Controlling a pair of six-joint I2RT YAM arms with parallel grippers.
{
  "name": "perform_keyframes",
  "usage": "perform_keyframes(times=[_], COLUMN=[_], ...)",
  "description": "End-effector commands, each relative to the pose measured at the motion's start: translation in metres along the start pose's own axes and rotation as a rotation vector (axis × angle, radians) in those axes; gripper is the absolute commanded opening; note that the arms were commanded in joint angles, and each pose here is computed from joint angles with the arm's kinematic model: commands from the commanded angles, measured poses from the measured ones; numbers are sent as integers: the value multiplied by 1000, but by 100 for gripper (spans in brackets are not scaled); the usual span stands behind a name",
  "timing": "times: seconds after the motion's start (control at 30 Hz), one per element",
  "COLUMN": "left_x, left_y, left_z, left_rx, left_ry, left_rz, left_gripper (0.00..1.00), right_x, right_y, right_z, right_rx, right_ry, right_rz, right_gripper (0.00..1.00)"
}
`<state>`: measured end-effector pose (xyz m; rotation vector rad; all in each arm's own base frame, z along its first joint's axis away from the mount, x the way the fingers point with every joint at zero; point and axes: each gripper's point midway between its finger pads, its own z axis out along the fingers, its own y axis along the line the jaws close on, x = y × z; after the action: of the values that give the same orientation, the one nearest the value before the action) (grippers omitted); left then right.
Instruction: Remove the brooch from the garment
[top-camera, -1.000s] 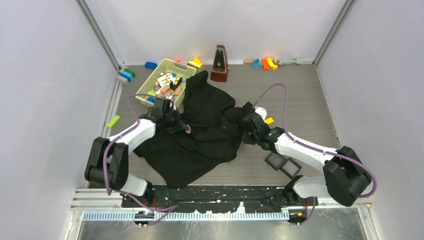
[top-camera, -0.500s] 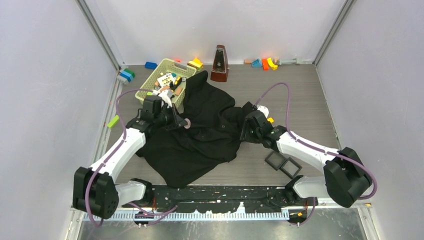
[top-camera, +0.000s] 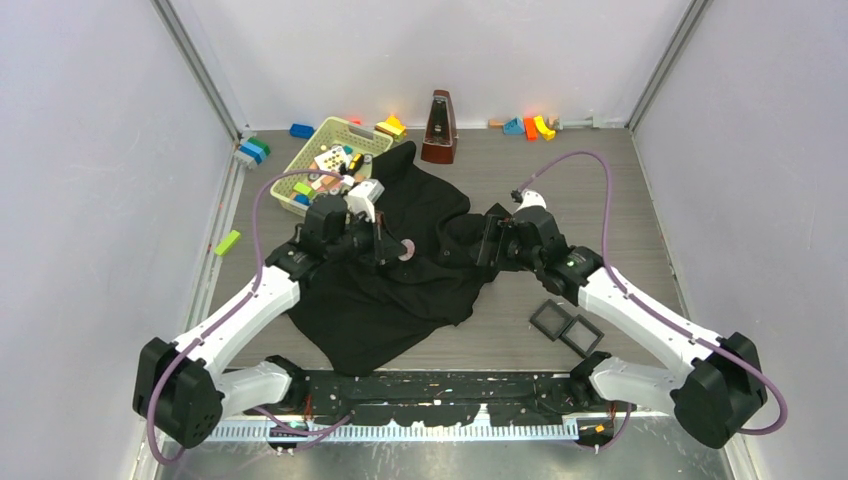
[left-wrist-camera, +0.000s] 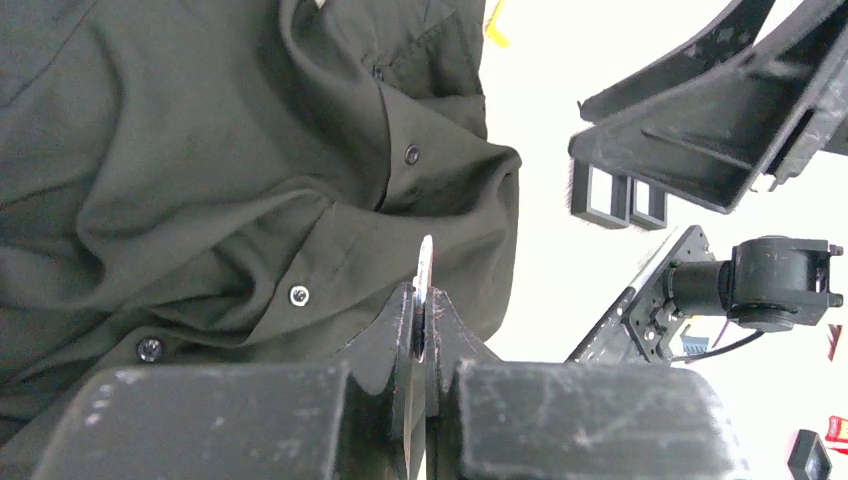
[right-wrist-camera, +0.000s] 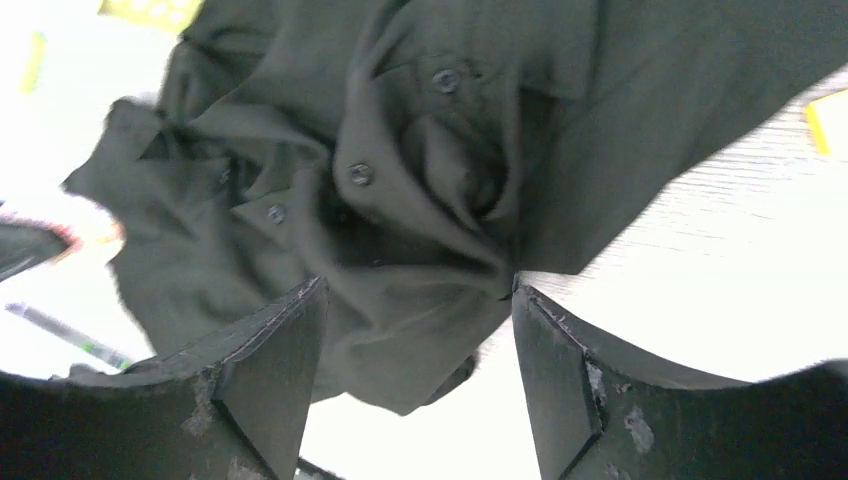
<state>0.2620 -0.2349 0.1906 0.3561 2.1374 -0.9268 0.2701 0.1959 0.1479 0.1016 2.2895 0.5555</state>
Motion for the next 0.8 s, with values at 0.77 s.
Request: perform_keyframes(times=[0.77], left_x=[-34], left_y=[-106], left_z=[-34], left_rx=[567], left_ry=[-67], left_rz=[190], left_gripper=[0], right_x=[-8], right_y=[157], right_z=[-80], right_rx=[-1000], right_ry=[-2], right_rz=[-258], right_gripper=[48])
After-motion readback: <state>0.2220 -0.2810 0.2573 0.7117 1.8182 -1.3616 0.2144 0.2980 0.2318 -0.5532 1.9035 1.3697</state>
